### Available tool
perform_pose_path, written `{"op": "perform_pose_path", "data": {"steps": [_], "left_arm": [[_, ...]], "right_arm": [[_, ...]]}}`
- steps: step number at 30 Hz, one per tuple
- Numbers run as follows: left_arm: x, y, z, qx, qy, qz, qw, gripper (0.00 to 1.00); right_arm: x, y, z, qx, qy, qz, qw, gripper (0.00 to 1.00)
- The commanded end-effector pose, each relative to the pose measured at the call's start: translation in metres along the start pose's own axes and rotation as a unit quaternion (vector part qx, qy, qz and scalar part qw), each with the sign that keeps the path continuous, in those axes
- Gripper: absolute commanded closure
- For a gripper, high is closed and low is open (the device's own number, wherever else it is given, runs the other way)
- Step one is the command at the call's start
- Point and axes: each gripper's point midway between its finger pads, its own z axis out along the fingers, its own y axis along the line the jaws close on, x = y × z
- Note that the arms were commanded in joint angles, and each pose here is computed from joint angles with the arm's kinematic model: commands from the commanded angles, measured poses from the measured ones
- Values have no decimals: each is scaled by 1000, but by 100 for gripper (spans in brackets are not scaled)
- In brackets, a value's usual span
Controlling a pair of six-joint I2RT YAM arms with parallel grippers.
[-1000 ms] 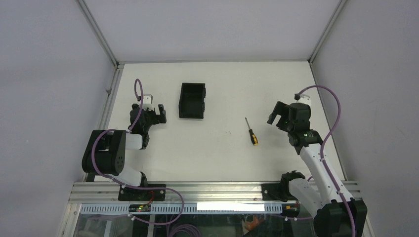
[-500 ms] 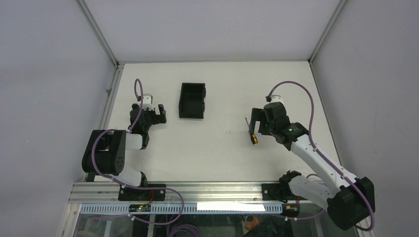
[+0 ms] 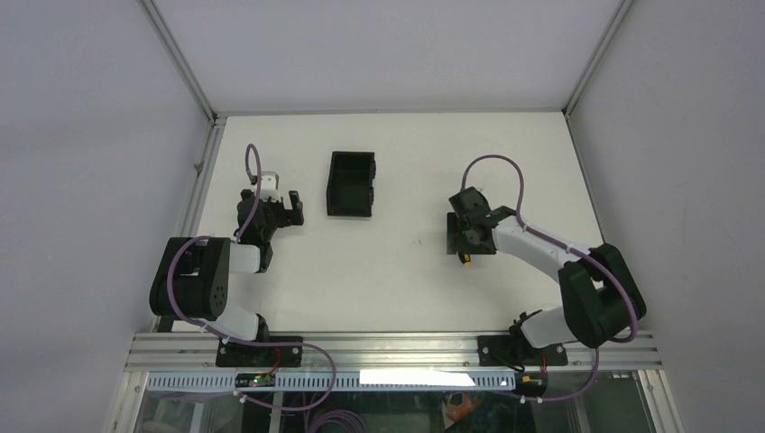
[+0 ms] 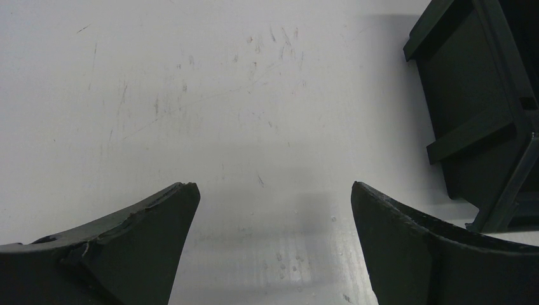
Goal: Put the screwdriver in the bin
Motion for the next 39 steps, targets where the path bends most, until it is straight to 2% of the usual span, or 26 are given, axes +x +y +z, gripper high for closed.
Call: {"op": "perform_pose_path", "data": {"steps": [1,3,4,8,15,23,27,34,39], "left_arm": [[-22,-7,2,12,-33,-7,999,1],[-22,-6,2,11,-33,-8,999,1],[-23,-7,1,12,-34,-8,999,1],[-22,-7,2,12,-33,-8,999,1],[-22,-6,1,11,-33,-8,999,1],[-22,-7,2,12,-33,-8,999,1],[-22,-7,2,11,-33,-8,999,1],[-22,-7,1,12,-33,-8,999,1],[-22,-7,1,12,-33,-8,999,1]], "right_arm": [[-17,20,6,-24,-6,22,999,45],[-12,19,9,-19,3,29,999,70],[-10,18,10,-17,5,30,999,79],[-10,19,8,-21,4,31,999,100],[-48,15,-27,-6,-45,71,996,100],[-98,66,-60,-71,-66,52,994,100],[-120,108,-68,-91,-74,18,993,100],[-151,207,-82,-137,-102,-92,981,100],[-172,248,-76,-133,-126,-136,974,100]]}}
